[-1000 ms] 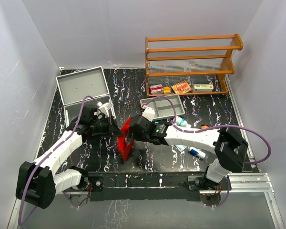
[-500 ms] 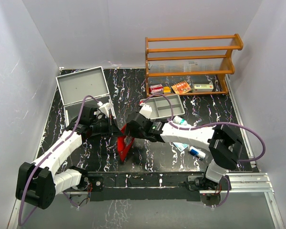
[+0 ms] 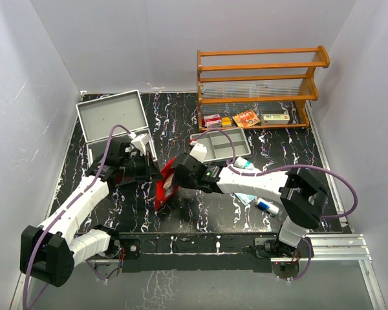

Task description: Organize the medicine kit

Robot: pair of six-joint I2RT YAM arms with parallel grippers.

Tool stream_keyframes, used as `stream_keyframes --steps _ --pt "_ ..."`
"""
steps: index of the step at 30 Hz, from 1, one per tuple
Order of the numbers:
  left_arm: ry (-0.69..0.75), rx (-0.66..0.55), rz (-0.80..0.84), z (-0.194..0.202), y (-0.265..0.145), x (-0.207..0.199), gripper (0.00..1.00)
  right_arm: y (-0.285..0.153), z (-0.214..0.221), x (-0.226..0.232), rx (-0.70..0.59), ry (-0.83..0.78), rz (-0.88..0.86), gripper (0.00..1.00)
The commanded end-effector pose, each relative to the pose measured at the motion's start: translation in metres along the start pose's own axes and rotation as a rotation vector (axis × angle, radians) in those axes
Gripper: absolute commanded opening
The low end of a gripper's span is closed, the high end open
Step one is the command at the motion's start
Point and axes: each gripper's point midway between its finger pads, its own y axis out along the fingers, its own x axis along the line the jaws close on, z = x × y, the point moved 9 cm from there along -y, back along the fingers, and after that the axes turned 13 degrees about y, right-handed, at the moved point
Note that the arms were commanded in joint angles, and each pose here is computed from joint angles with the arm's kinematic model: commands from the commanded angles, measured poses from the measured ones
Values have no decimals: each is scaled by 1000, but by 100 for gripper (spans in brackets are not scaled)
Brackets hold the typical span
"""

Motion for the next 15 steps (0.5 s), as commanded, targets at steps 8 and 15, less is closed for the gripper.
stream_keyframes --steps 8,15 --pt "86 -53 -56 -20 -15 -6 0 -2 0 -11 -4 -9 28 39" --pt "103 -47 -58 -25 -16 -7 0 1 1 -1 34 -23 -27 28"
